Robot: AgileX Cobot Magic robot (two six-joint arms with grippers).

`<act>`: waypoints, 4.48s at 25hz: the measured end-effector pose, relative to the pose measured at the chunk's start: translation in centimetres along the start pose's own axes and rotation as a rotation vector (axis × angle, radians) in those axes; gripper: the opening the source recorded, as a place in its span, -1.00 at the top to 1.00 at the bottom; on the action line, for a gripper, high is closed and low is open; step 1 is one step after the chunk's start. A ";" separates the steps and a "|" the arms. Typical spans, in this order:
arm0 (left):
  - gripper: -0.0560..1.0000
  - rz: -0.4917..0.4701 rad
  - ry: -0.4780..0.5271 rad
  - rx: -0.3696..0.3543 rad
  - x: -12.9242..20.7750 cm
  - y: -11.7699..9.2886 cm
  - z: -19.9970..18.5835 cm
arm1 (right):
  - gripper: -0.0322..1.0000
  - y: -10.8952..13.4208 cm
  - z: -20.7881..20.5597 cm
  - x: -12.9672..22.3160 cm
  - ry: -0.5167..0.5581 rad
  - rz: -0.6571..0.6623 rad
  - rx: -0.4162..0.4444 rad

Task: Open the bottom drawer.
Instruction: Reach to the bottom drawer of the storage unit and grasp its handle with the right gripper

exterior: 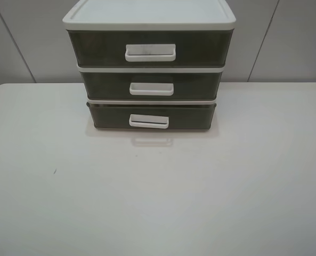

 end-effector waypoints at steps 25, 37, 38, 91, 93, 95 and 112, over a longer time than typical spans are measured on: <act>-0.52 0.000 0.000 0.000 0.0 0.0 0.0 | -0.61 0.8 4.7 -4.4 0.245 -0.024 0.020; -0.52 0.000 0.000 0.000 0.0 0.0 0.0 | -0.61 9.5 18.1 -10.9 0.269 -0.330 -0.197; -0.52 0.000 0.000 0.000 0.0 0.0 0.0 | -0.61 10.7 18.5 -10.9 0.242 -0.372 -0.229; -0.52 0.000 0.000 0.000 0.0 0.0 0.0 | -0.57 26.3 29.4 5.5 0.115 -1.515 -0.591; -0.52 0.000 0.000 0.000 0.0 0.0 0.0 | -0.56 26.6 29.3 6.0 0.124 -1.481 -0.594; -0.52 0.000 0.000 0.000 0.0 0.0 0.0 | -0.56 26.9 29.3 6.6 0.136 -1.470 -0.603; -0.52 0.000 0.000 0.000 0.0 0.0 0.0 | -0.56 27.1 29.6 8.4 0.211 -1.346 -0.541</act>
Point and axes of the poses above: a point on each arm's last joint axis where the gripper is mounted, z pointing out along that axis toward the gripper, y along the wrist's bending axis when the last joint is at zero, x = y × z, the point moved 4 cm from there along z, pointing out along that axis toward the gripper, and after that the axes turned 9 degrees about z, right-handed, at the moved point
